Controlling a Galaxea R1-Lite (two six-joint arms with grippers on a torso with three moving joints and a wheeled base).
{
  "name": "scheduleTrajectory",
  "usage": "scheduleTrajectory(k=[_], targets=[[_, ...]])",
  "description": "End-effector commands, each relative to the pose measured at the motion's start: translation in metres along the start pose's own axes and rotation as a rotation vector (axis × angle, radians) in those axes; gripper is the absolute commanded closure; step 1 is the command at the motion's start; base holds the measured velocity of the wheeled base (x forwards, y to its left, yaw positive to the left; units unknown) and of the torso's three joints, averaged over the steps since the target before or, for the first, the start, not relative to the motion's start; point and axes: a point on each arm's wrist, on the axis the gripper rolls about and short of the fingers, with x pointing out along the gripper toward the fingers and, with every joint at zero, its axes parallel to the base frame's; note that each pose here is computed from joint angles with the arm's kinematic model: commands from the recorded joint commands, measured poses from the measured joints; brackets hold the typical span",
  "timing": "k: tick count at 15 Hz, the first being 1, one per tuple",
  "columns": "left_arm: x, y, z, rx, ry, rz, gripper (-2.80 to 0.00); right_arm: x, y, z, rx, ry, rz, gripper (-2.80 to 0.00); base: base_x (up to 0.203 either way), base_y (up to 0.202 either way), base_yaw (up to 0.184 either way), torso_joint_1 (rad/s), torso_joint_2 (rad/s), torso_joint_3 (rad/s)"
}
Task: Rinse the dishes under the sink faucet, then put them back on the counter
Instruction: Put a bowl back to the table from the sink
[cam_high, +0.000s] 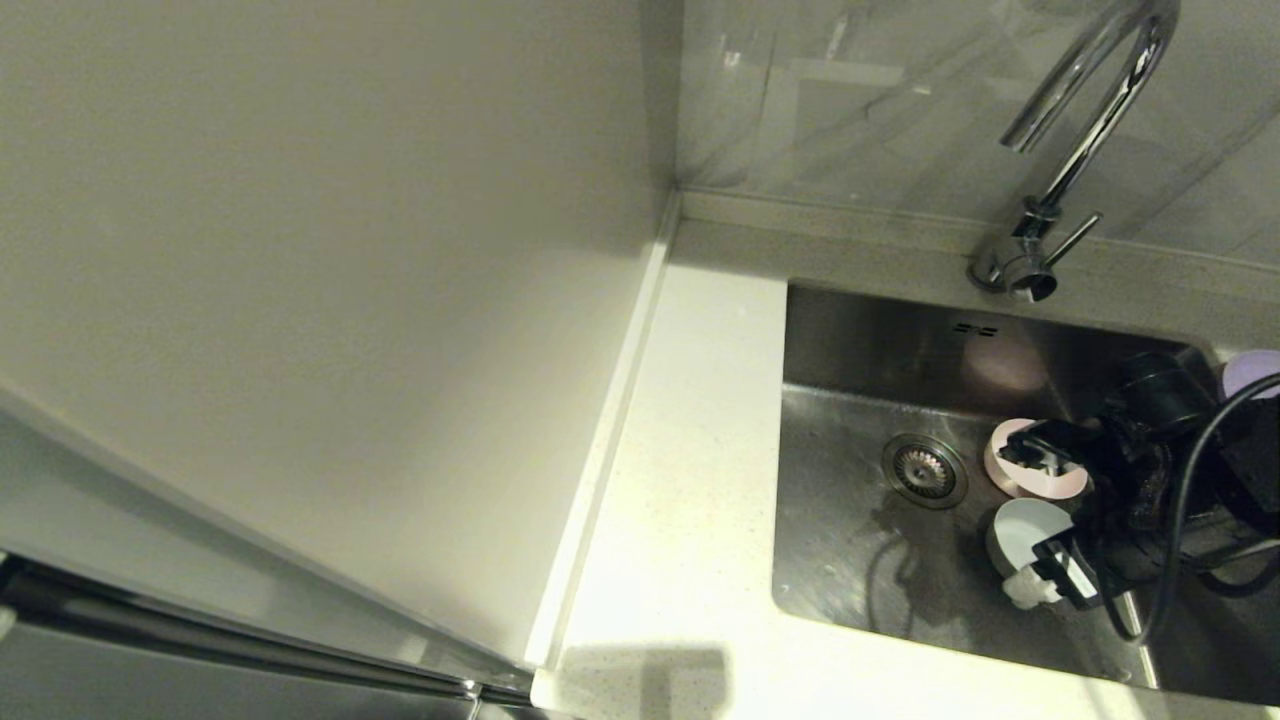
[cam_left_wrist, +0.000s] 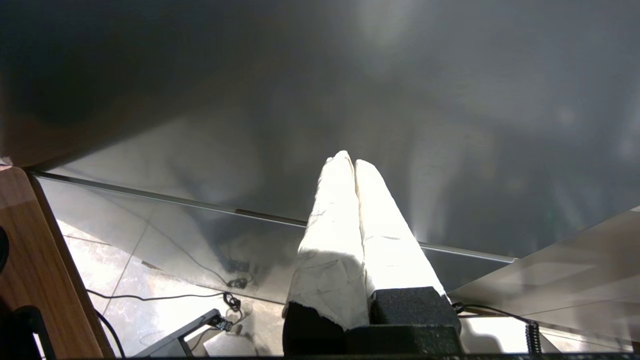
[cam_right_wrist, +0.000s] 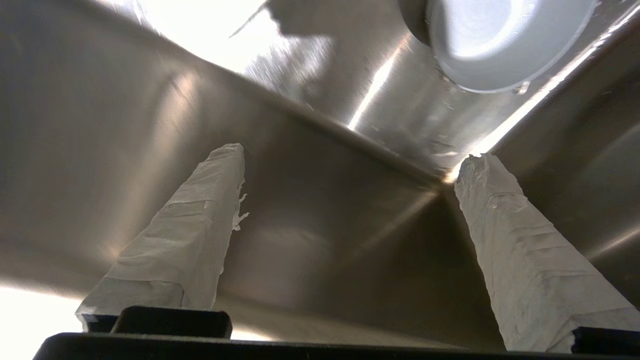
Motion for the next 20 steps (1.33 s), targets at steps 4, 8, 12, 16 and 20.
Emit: scheduleTrajectory(k=[4,8,12,16,20], targets=[[0.000,0.000,-0.001,-0.001,0.003,0.000,0.00,0.031,0.027,0.033,0.234,0.004,-0.142,-2.80,0.000,0.000,0.000,0.000,0.00,0.000],[0.000,0.000,-0.001,-0.001,0.003,0.000,0.00,0.066,0.028,0.050,0.387,-0.092,-0.343,-2.80,0.000,0.000,0.000,0.000,0.00,0.000],[0.000,0.000,-0.001,-0.001,0.003,0.000,0.00,0.095,0.025,0.058,0.454,-0.067,-0.408,-2.80,0.000,0.000,0.000,0.000,0.00,0.000],[0.000,0.000,-0.001,-0.001,0.003,0.000,0.00,0.126,0.014,0.069,0.513,-0.063,-0.469,-2.80,0.000,0.000,0.000,0.000,0.00,0.000],[0.000,0.000,-0.001,-0.001,0.003,0.000,0.00,0.149,-0.001,0.078,0.556,-0.083,-0.519,-2.80,0.000,0.000,0.000,0.000,0.00,0.000]])
